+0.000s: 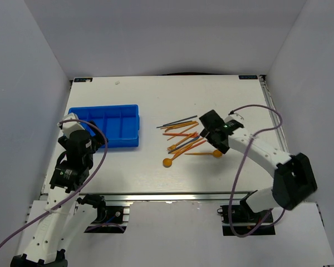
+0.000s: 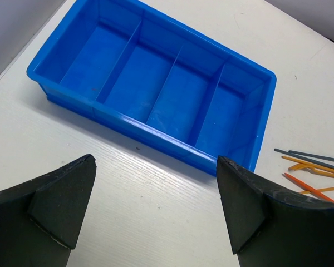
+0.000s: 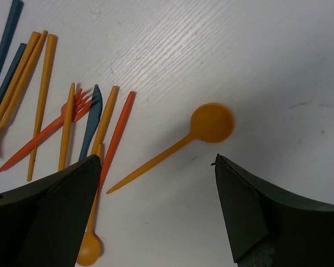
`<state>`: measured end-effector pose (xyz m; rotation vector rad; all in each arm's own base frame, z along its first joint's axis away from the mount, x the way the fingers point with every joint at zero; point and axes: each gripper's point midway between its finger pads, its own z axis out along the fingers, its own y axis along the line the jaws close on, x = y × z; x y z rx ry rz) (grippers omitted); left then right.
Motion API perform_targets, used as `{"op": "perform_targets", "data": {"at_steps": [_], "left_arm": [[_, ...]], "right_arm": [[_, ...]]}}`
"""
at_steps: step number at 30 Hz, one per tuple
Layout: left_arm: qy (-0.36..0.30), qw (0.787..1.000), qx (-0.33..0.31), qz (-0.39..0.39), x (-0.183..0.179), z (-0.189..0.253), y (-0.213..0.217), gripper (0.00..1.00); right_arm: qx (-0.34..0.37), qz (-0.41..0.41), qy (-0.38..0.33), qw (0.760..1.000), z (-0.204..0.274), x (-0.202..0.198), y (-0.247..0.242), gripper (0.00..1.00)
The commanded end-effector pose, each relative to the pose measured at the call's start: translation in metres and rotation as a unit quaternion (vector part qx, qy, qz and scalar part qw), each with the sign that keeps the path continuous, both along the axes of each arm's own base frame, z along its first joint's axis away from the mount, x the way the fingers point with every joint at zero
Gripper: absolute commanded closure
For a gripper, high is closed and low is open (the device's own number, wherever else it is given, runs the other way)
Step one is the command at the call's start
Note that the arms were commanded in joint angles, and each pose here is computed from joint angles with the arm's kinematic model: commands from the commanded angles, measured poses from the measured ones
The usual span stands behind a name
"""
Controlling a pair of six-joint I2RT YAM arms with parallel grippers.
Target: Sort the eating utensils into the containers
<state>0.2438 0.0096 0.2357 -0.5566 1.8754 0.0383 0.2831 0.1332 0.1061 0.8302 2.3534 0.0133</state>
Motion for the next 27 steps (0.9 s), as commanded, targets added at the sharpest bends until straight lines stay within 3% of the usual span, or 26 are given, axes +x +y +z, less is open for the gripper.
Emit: {"op": "perform_targets", "data": {"at_steps": [1,3,6,13,27], "left_arm": [[0.000,1.000,0.001,0.008,0.001,-0.001,0.002,0.02],[-0.002,1.000,0.001,0.009,0.001,0.000,0.003,0.02],[-0.006,1.000,-0.001,0.005,0.001,0.001,0.002,0.02],[-0.005,1.000,-0.002,0.001,0.001,0.000,0.000,0.02],[-0.001,1.000,-0.003,-0.011,0.004,-0.002,-0.004,0.02]], "right_arm": [[-0.023,-0.091,0.001,0.996,-0.001,0.010,0.009,0.14],[-0.071,-0.129,0.074,0.986,-0.026,-0.007,0.005,0.26],[-0.120,-0.144,0.119,0.975,-0.030,-0.014,0.015,0.32],[-0.058,-0.142,0.105,0.983,-0.060,-0.014,0.042,0.34],[-0.055,-0.139,0.095,0.984,-0.107,-0.027,0.009,0.36]]}}
